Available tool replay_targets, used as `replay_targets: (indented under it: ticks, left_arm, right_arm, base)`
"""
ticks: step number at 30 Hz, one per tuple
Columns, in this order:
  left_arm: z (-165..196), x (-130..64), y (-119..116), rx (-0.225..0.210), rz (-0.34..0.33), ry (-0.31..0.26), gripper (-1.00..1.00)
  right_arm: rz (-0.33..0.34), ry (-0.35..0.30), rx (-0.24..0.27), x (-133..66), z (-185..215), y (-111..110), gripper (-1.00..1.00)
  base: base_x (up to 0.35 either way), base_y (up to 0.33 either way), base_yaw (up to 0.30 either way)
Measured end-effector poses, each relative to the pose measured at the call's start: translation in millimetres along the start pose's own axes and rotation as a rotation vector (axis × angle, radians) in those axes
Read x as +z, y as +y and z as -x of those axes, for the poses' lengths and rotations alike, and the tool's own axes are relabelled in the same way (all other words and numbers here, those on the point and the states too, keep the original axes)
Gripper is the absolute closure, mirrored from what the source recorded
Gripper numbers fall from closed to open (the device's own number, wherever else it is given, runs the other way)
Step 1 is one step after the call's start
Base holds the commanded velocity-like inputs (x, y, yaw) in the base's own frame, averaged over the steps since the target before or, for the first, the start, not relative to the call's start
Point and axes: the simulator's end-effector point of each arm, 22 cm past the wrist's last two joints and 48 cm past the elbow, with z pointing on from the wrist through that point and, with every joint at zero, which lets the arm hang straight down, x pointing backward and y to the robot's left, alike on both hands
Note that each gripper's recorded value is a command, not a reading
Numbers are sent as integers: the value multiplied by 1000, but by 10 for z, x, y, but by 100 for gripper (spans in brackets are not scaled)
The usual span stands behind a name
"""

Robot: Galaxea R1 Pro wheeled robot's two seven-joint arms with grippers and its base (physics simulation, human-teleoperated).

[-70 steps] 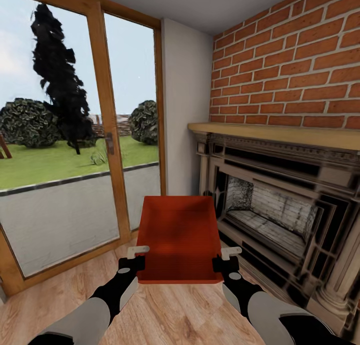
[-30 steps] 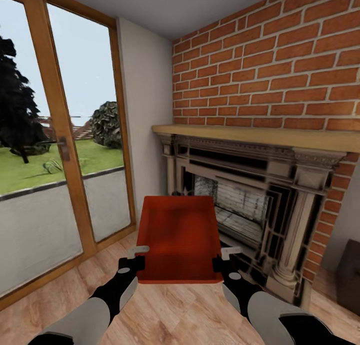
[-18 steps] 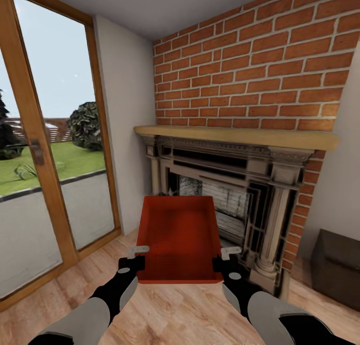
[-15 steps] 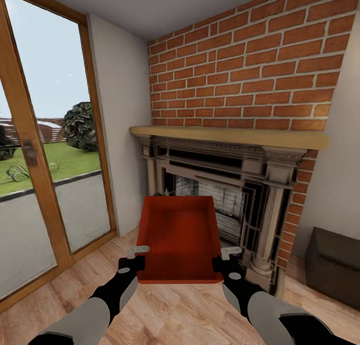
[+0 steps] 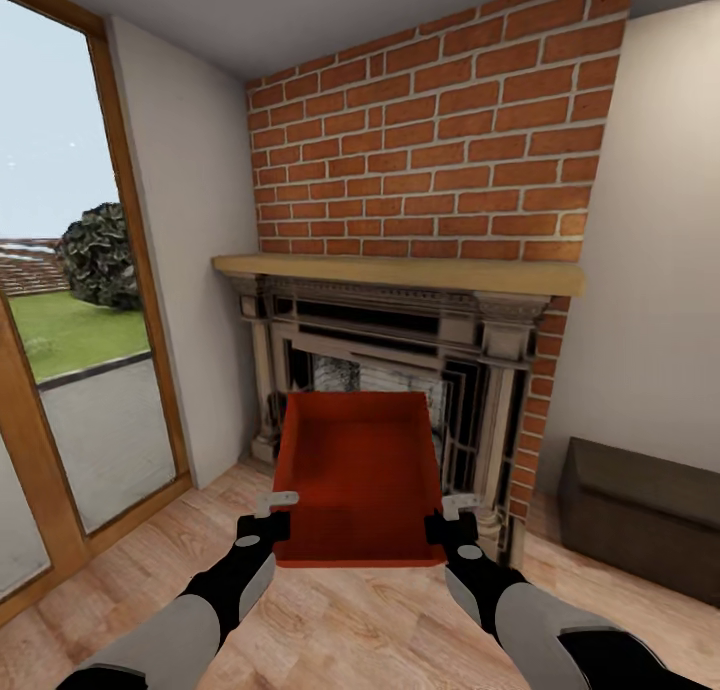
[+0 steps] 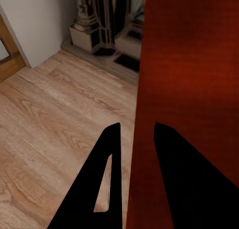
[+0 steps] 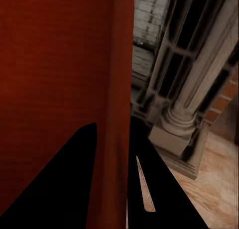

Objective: Move the two storage containers from the living room to the garage. In the garage, place one container on the floor and stack the other container on top of it (either order is fine).

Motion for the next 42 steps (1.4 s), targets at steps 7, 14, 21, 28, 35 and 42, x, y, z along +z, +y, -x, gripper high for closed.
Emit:
replay_targets:
  ticks: [7,14,21,28,35,42]
  left_arm:
    - [18,-8,0,0,0,-3,100]
    - [38,-16,0,-1,0,-7,100]
    - [54,-25,0,-1,-1,-9,100]
    - [73,-33,0,-1,-1,-13,100]
    - [93,-41,1,-2,-1,-16,100]
    - [109,-49,1,-2,-1,-19,100]
  right_arm:
    - [0,-3,0,-7,17,-2,100]
    - [-1,-7,0,-13,40,-5,100]
    - [-1,-9,1,-21,53,-7,100]
    - [-1,-13,1,-27,75,-9,100]
    - [-2,-16,1,-33,96,-12,100]
    - [-2,-19,1,-40,113,-14,100]
  base:
    - [0,0,-273]
    - [0,0,-273]
    - [0,0,-273]
    - [0,0,-273]
    - [0,0,-273]
    - [0,0,-272]
